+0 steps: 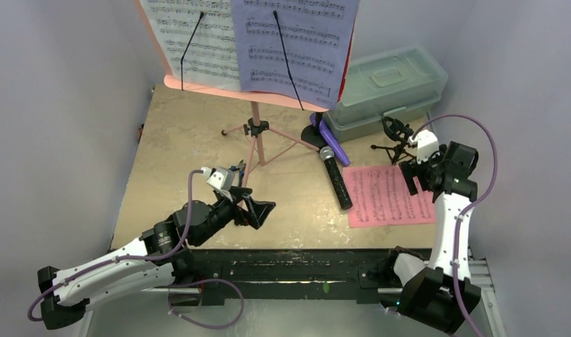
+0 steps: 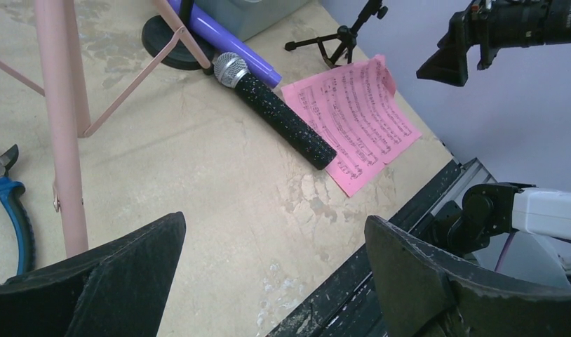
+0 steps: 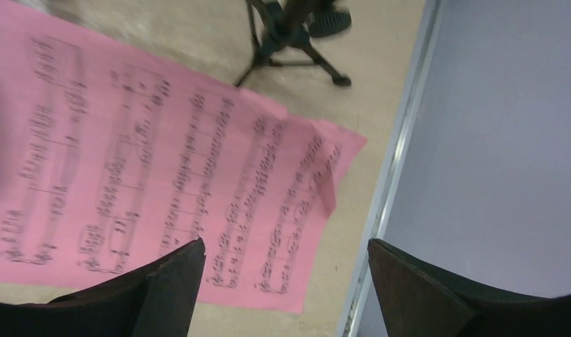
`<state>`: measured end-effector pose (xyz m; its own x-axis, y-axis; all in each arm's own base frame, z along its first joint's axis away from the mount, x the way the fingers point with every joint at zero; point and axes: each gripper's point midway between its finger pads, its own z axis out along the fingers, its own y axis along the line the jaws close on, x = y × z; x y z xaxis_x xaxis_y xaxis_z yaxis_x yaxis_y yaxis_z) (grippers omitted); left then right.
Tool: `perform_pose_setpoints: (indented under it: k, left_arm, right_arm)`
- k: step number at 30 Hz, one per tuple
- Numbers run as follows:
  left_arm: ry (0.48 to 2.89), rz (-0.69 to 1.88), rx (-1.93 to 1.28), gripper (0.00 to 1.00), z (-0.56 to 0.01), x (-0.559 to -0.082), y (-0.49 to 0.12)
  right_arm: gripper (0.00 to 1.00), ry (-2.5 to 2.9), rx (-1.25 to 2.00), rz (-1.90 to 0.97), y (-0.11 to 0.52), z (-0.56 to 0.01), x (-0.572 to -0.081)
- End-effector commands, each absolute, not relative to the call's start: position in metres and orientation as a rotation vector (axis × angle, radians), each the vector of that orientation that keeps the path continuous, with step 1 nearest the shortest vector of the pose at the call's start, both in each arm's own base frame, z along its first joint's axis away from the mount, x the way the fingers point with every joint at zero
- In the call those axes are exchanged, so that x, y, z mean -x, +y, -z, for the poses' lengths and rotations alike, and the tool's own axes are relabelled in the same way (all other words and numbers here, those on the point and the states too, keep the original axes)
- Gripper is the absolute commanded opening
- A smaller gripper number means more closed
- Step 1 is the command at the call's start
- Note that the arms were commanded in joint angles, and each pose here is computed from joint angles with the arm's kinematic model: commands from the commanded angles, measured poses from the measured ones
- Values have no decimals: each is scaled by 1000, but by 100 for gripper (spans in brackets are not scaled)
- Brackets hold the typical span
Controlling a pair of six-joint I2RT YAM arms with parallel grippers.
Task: Pack up the instrument practice props
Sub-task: Place the sheet music at the center of the board.
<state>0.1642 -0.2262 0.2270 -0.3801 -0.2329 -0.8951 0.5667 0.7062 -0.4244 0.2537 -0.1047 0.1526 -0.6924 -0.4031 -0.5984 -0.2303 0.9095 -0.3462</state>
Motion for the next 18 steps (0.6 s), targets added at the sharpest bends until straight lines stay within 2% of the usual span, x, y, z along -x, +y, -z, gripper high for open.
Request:
perform_pose_setpoints:
  k: [1, 8, 16, 18]
  left_arm:
    - [1668, 903, -283, 100, -265, -162, -224]
    - [1605, 886, -316, 100, -293, -162, -220]
    - [1549, 810, -365, 99, -333, -167, -215]
    - [1543, 790, -376, 99, -337, -169, -216]
  right_arm:
    - [91, 2181, 623, -1, -43, -195, -252]
    - [94, 1919, 849, -548, 46, -214, -224]
    - [94, 1753, 894, -889, 80, -220, -208]
    - [99, 1735, 882, -935, 83, -223, -208]
